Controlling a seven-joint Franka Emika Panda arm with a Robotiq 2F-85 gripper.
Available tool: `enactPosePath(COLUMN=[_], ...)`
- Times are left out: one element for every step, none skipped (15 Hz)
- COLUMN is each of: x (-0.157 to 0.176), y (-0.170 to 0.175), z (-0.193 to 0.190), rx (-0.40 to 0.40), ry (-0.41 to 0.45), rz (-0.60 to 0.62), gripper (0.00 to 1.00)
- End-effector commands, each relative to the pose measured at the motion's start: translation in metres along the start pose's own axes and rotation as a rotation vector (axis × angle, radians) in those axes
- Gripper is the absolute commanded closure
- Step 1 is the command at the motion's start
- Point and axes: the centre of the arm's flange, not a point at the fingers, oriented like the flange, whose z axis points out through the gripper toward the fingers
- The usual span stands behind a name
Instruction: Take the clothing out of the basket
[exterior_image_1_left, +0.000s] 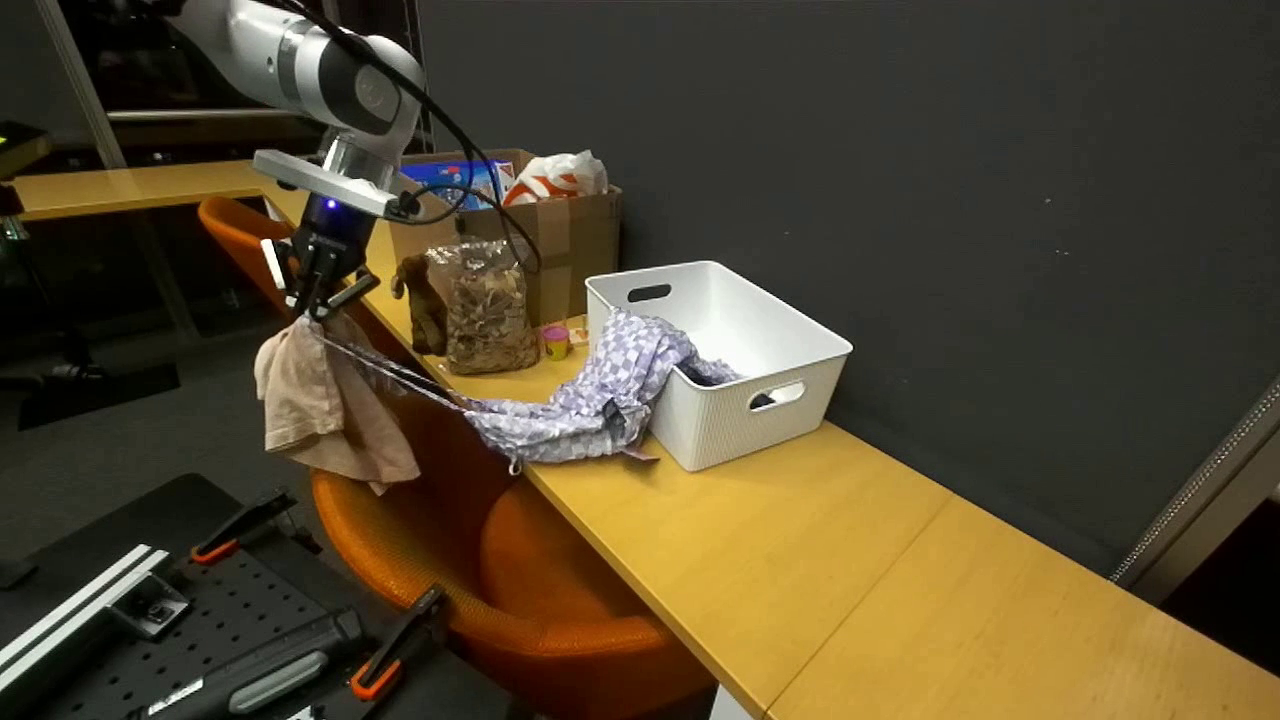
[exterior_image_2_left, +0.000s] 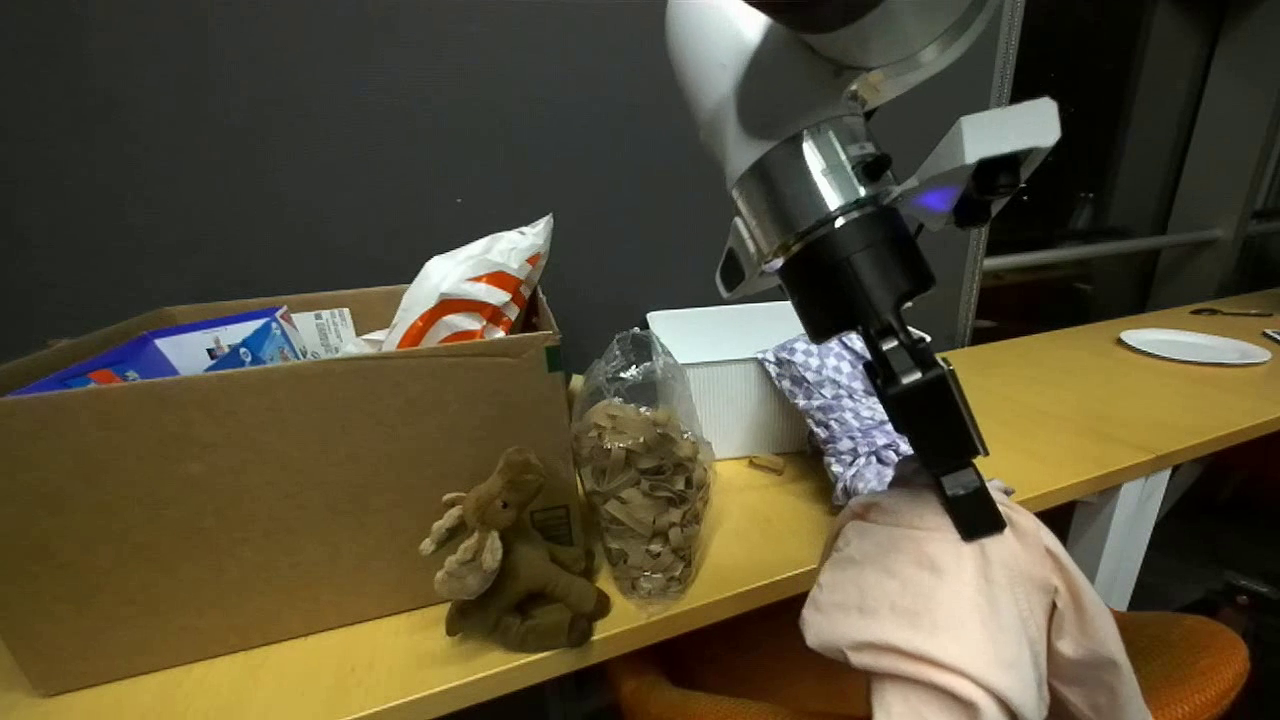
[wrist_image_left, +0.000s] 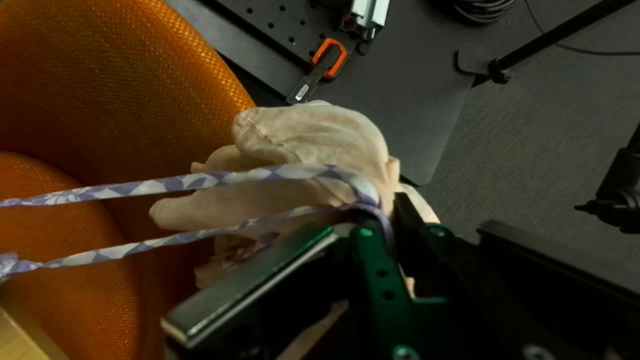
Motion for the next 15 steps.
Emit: enactPosePath(x=[0.008, 0.009, 0.011, 0.013, 0.014, 0.014, 0.014, 0.014, 0.014, 0.011, 0.004, -0.005, -0.018, -0.028, -0.044], y=[-0.010, -0.013, -0.015, -0.016, -0.017, -0.018, -0.018, -0.017, -0.016, -0.014, -0.009, -0.002, 0.010, 0.022, 0.037], z=[-0.001, 0.001, 0.003, 0.004, 0.005, 0.005, 0.004, 0.004, 0.002, -0.003, -0.012, -0.023, -0.037, -0.049, -0.064], rx=[-0.013, -0.019, -0.018, -0.014, -0.009, -0.007, -0.004, -0.005, -0.012, -0.034, -0.062, -0.112, -0.166, -0.208, -0.240], ry=[-0.087, -0.101, -0.111, -0.118, -0.127, -0.131, -0.135, -0.134, -0.132, -0.125, -0.115, -0.097, -0.079, -0.062, -0.030], rz=[-0.014, -0.018, -0.019, -0.020, -0.020, -0.018, -0.014, -0.009, -0.001, 0.018, 0.047, 0.081, 0.127, 0.166, 0.207], gripper=[0.97, 0.78, 0.61, 0.56, 0.47, 0.41, 0.33, 0.26, 0.19, 0.11, 0.05, 0.00, 0.00, 0.00, 0.00])
